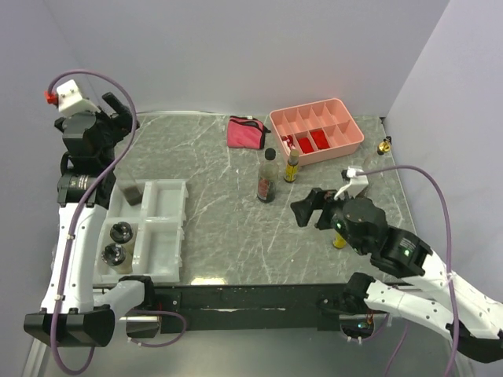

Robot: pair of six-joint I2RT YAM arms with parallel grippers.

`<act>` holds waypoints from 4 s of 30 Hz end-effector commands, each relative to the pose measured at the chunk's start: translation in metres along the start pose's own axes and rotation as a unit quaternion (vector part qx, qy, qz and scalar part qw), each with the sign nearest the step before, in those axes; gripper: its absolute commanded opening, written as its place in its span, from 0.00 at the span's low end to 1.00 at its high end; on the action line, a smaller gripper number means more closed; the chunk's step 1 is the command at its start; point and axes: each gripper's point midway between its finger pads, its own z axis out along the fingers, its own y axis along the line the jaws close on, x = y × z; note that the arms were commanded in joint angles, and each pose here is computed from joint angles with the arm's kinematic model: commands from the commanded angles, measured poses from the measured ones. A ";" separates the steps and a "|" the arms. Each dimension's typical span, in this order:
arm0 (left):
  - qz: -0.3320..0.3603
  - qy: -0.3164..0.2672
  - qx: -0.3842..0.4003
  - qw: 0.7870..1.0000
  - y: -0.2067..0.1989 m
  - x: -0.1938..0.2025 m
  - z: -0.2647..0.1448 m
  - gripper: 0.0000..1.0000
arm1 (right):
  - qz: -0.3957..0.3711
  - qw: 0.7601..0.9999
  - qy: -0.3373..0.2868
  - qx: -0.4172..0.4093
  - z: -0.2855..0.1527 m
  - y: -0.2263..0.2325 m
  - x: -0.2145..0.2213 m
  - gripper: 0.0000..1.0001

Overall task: Organize the condiment bottles
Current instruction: Pick up the bottle from the center of the board, then place the bottle at the center of the board.

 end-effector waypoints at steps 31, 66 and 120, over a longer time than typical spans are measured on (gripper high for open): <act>0.086 0.093 0.375 0.918 -0.138 0.125 -0.116 0.99 | 0.029 0.873 -0.201 0.443 0.043 -0.243 -0.147 0.99; 0.072 0.035 0.285 0.955 -0.104 0.099 -0.105 0.99 | -0.044 0.836 -0.183 0.515 0.029 -0.264 -0.169 0.00; 0.027 -0.077 0.191 0.978 -0.047 0.045 -0.115 1.00 | -0.142 0.940 -0.269 -0.153 0.032 0.219 -0.195 0.00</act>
